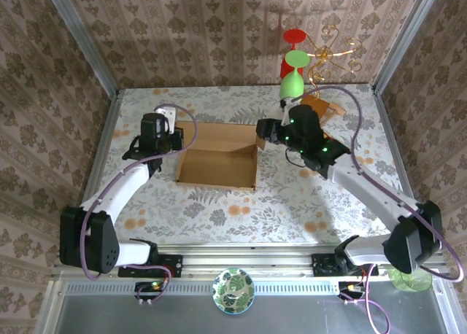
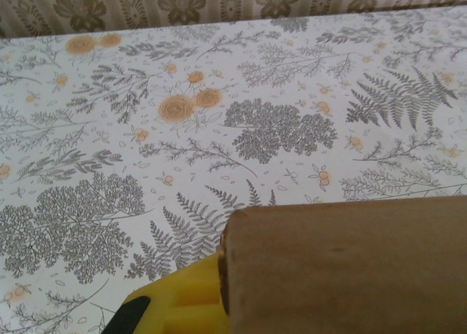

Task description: Fold the paper box

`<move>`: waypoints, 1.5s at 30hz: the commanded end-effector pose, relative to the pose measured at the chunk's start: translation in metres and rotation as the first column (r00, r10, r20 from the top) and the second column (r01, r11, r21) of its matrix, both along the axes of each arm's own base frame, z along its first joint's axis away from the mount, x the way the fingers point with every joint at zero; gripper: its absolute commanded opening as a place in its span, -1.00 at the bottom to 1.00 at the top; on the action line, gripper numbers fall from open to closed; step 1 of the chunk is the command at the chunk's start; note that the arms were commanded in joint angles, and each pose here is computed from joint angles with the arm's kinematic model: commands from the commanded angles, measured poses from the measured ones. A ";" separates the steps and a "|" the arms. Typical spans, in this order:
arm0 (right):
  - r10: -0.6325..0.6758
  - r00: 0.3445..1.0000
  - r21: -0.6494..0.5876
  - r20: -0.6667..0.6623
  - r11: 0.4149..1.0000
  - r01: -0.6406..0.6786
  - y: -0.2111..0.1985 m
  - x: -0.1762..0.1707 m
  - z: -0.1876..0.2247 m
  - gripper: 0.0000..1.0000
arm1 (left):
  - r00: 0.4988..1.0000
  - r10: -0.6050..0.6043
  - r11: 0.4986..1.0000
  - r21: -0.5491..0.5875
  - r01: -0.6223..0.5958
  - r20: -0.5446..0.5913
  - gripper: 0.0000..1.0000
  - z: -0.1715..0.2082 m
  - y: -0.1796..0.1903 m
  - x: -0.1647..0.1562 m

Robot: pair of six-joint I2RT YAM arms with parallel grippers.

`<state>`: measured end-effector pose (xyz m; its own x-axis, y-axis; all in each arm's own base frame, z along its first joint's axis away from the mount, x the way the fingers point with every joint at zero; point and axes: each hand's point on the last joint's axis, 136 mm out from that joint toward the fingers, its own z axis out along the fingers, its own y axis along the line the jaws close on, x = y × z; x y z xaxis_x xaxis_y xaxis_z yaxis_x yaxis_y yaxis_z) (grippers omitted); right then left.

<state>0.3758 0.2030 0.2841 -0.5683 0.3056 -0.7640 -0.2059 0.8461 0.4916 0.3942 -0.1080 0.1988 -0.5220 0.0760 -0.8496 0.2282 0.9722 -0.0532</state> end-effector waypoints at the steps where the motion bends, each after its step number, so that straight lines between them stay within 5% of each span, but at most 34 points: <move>1: -0.099 0.989 0.120 -0.113 0.986 0.113 -0.018 -0.003 0.021 0.20 | 0.995 -0.050 0.998 -0.027 0.053 0.083 -1.00 0.023 -0.004 -0.001; 7: -0.202 0.886 0.142 -0.417 0.949 0.283 -0.020 0.011 -0.014 0.19 | 0.991 -0.084 0.994 -0.059 0.090 0.100 -1.00 0.016 -0.010 -0.008; 17: -0.168 0.716 0.183 -0.678 0.905 0.385 0.007 0.010 -0.065 0.05 | 0.994 -0.063 0.991 -0.111 0.073 0.094 -1.00 0.002 -0.006 -0.017; 45: 0.052 0.468 0.325 -0.882 0.787 0.524 0.054 -0.014 -0.127 0.01 | 0.997 0.035 0.972 -0.235 -0.017 0.071 -1.00 -0.001 -0.006 -0.019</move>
